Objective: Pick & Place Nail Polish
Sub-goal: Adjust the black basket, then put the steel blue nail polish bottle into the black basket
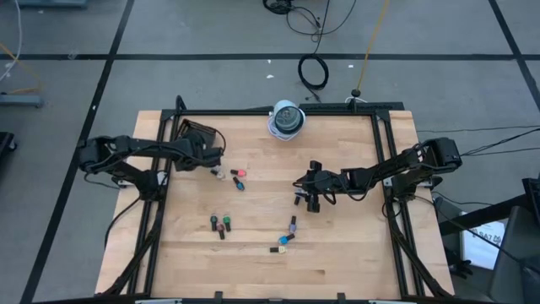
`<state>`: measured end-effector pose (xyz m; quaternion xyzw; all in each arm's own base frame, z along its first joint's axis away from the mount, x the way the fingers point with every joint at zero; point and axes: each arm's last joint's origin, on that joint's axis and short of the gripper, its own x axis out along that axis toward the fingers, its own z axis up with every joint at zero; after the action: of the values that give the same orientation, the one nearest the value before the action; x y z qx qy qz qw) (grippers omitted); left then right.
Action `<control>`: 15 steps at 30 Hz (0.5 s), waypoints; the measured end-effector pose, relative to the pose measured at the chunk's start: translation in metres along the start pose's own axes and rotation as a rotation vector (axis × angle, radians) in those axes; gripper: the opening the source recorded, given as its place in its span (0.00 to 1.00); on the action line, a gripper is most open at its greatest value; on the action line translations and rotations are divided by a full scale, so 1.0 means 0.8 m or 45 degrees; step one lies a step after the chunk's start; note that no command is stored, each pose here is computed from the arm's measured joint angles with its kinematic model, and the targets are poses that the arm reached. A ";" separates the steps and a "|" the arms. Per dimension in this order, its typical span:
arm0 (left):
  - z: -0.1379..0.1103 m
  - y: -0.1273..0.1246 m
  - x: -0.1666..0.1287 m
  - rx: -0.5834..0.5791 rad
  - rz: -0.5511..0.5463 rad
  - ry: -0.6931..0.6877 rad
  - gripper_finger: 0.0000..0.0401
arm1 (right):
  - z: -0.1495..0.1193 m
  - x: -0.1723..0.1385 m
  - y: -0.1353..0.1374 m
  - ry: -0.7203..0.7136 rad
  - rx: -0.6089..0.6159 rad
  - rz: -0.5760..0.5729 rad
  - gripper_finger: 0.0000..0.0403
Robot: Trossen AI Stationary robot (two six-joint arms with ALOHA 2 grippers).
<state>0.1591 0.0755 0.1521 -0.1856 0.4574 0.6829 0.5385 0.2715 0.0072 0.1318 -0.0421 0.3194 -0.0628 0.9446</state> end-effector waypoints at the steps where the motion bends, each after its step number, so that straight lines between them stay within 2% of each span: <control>1: -0.003 0.001 -0.002 -0.013 0.009 -0.002 0.45 | 0.000 0.000 0.000 0.000 0.000 0.000 0.53; 6: -0.016 0.008 -0.014 -0.074 0.082 -0.097 0.45 | 0.000 0.000 0.000 0.000 0.000 0.000 0.53; 9: -0.020 0.010 -0.018 -0.063 0.088 -0.121 0.45 | 0.000 0.000 0.000 0.000 -0.011 0.000 0.53; 11: -0.023 0.009 -0.019 -0.027 0.076 -0.082 0.45 | 0.000 0.000 0.000 0.000 -0.013 0.000 0.53; 15: -0.027 0.007 -0.018 0.045 0.035 0.112 0.45 | 0.000 0.000 0.000 -0.001 -0.013 -0.001 0.53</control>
<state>0.1536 0.0498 0.1542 -0.1995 0.4952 0.6733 0.5115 0.2715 0.0069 0.1319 -0.0471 0.3193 -0.0615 0.9445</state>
